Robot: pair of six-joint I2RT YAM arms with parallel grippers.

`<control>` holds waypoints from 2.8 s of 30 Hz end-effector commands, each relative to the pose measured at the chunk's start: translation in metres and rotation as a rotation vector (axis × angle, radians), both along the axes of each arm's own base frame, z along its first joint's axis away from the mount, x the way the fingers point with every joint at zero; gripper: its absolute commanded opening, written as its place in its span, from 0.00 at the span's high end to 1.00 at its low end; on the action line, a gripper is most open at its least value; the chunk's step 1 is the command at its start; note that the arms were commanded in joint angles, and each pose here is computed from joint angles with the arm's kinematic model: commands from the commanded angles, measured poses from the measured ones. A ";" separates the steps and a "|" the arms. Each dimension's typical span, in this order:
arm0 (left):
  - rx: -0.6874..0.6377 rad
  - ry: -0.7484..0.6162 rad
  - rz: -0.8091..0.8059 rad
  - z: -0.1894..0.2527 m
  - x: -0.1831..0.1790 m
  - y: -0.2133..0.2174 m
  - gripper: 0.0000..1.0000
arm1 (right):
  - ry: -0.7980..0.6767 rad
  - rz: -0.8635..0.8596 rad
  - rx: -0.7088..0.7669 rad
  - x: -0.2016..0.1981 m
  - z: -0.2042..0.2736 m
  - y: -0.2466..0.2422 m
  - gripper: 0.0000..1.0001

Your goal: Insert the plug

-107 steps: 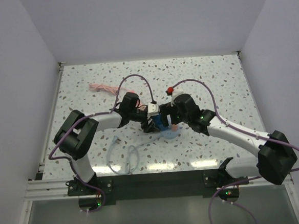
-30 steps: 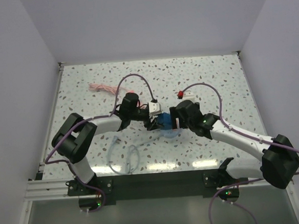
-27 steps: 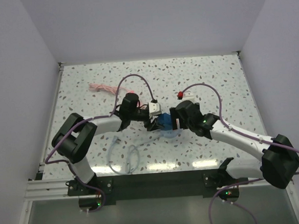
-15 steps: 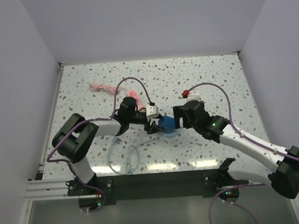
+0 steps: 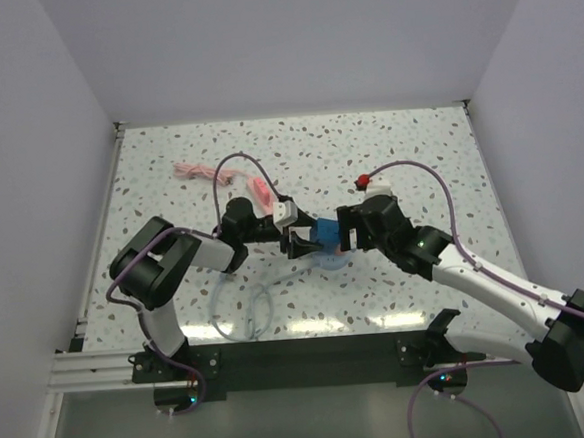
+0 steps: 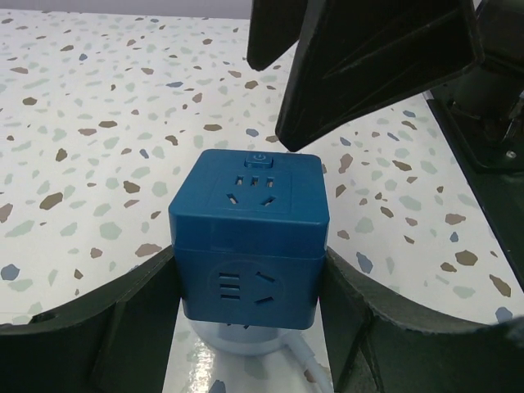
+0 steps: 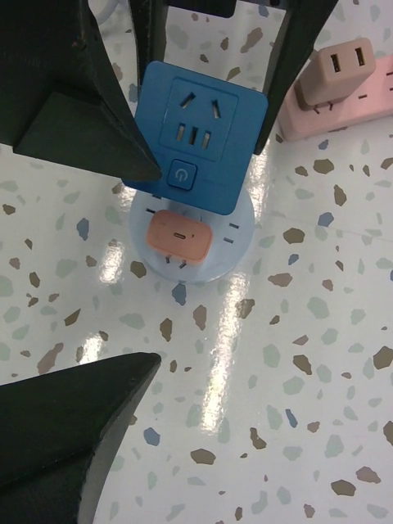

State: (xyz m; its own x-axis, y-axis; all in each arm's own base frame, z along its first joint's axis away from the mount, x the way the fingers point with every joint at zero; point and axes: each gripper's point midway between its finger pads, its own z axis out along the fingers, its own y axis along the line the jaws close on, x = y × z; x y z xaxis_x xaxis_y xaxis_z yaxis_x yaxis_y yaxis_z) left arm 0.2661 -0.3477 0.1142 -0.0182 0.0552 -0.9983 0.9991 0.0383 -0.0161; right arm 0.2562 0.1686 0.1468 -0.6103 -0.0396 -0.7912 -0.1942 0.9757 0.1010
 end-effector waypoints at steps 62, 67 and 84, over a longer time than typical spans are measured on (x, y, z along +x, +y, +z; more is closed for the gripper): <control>-0.319 -0.139 0.090 0.043 0.004 0.017 0.98 | 0.231 0.189 0.090 0.022 -0.030 0.094 0.14; -0.294 -0.160 0.129 0.044 0.009 0.018 0.98 | 0.254 0.196 0.077 0.019 -0.038 0.094 0.54; -0.232 -0.134 0.323 0.051 0.026 0.036 0.21 | 0.072 0.090 0.046 0.032 0.015 0.069 1.00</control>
